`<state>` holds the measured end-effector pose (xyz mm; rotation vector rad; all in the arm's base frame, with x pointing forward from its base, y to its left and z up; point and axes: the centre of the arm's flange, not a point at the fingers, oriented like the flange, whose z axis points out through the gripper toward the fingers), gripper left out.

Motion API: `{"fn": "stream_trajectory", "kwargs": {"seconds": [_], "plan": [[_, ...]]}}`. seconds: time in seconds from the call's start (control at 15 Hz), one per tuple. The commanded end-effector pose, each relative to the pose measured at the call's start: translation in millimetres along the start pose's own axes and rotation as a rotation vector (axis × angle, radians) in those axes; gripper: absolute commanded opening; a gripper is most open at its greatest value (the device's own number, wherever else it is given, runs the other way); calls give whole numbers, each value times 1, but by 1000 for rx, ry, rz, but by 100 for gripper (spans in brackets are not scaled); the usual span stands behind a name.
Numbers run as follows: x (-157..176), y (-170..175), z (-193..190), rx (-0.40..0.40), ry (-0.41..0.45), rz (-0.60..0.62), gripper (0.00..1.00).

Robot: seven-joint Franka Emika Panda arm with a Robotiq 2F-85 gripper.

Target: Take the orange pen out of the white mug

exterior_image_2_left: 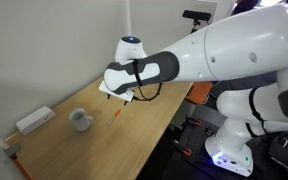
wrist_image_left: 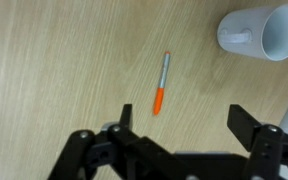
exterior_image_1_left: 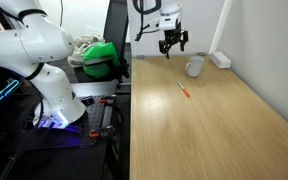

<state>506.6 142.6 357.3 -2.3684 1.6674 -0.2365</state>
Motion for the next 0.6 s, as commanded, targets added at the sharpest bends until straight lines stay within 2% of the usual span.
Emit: {"fn": "stream_trajectory", "kwargs": {"seconds": [0.0,0.07,0.13,0.27,0.53], "plan": [[-39,-9,-23,-35,152,-19,100],[-45,-10,-25,-38,184,-17,100],[-38,-7,-10,-24,125,-31,100],[-48,-8,-14,-24,166,-33,100],[-44,-9,-16,-20,177,-29,100]]}}
